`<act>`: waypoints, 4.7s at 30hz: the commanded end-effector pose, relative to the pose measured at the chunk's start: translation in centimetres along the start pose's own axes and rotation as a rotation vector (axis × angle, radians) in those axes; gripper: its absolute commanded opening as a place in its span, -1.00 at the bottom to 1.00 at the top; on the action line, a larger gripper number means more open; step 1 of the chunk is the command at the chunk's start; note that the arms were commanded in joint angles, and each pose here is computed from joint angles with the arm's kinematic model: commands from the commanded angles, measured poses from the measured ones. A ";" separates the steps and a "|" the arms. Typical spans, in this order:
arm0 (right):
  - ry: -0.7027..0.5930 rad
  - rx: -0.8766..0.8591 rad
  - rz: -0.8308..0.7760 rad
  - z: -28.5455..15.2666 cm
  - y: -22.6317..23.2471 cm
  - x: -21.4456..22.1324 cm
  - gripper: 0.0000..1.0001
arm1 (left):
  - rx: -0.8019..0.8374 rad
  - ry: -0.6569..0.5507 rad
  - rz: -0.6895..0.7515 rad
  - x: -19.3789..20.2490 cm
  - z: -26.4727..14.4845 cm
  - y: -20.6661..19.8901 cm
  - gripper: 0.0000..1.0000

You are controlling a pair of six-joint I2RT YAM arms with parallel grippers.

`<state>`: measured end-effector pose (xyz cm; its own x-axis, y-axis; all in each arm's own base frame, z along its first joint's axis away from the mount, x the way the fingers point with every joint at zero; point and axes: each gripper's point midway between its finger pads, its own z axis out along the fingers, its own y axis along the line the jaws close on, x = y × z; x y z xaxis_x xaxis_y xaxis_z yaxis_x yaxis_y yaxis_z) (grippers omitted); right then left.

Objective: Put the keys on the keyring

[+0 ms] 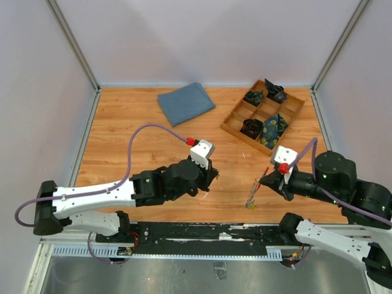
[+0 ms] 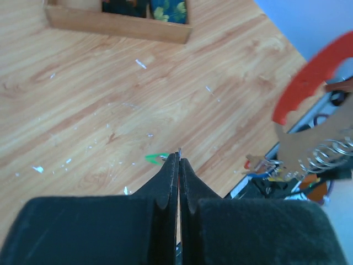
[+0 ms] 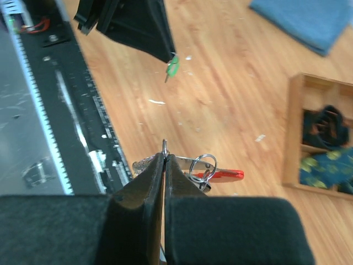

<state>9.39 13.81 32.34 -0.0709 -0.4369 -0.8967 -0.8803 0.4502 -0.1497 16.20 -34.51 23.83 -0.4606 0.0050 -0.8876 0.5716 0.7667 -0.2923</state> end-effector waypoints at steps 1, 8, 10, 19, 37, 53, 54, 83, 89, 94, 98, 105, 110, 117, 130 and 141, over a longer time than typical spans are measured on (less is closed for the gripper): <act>-0.099 -0.242 0.003 0.7 3.9 -3.3 -0.99 | 0.208 -0.089 0.216 -2.2 -2.6 -1.7 -0.99; -0.156 -0.441 -0.044 1.9 6.6 -5.8 -0.99 | 0.403 -0.227 0.428 -5.4 -7.3 -3.1 -0.99; -0.160 -0.493 -0.036 2.8 7.2 -6.4 -0.99 | 0.442 -0.273 0.471 -6.4 -8.5 -3.4 -0.99; -0.247 -0.667 0.028 5.7 8.8 -10.6 -0.99 | 0.509 -0.360 0.615 -8.6 -12.3 -3.2 -0.99; -0.327 -0.707 0.086 7.4 8.2 -13.3 -0.99 | 0.564 -0.424 0.664 -10.5 -15.1 -3.6 -0.99; -0.347 -0.701 0.110 7.9 7.9 -14.1 -0.99 | 0.620 -0.437 0.668 -10.8 -15.9 -4.5 -0.99; -0.348 -0.697 0.113 7.9 7.9 -14.1 -0.99 | 0.623 -0.438 0.668 -10.8 -16.0 -4.6 -0.99; -0.360 -0.632 0.142 7.9 6.6 -14.0 -0.99 | 0.642 -0.430 0.674 -10.8 -16.0 -5.0 -0.99; -0.335 -0.560 0.110 7.4 5.8 -13.3 -0.99 | 0.620 -0.438 0.666 -11.1 -16.0 -4.7 -0.99; -0.322 -0.584 0.089 6.7 6.2 -13.1 -0.99 | 0.603 -0.441 0.662 -11.2 -15.9 -4.4 -0.99; -0.319 -0.636 0.092 6.6 6.9 -13.1 -0.99 | 0.590 -0.443 0.658 -11.3 -15.7 -4.3 -0.99; -0.337 -0.693 0.099 6.7 7.5 -13.5 -0.99 | 0.591 -0.434 0.662 -11.1 -15.3 -4.5 -0.99; -0.339 -0.670 0.113 7.3 7.1 -13.7 -0.99 | 0.607 -0.426 0.670 -10.9 -15.2 -4.8 -0.99; -0.336 -0.643 0.125 7.9 6.7 -13.7 -0.99 | 0.613 -0.419 0.674 -10.7 -15.1 -4.8 -0.99; -0.335 -0.586 0.140 8.3 5.9 -13.7 -0.99 | 0.624 -0.413 0.678 -10.5 -15.2 -5.0 -0.99; -0.357 -0.557 0.148 8.2 5.5 -14.2 -0.99 | 0.620 -0.404 0.681 -10.3 -15.0 -4.9 -0.99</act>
<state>8.50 28.94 38.82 -0.1773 -0.1476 -0.9730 -0.9802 -0.0620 0.1880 8.19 -28.78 38.70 0.2825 0.0337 -0.9587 0.9336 0.2199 0.2829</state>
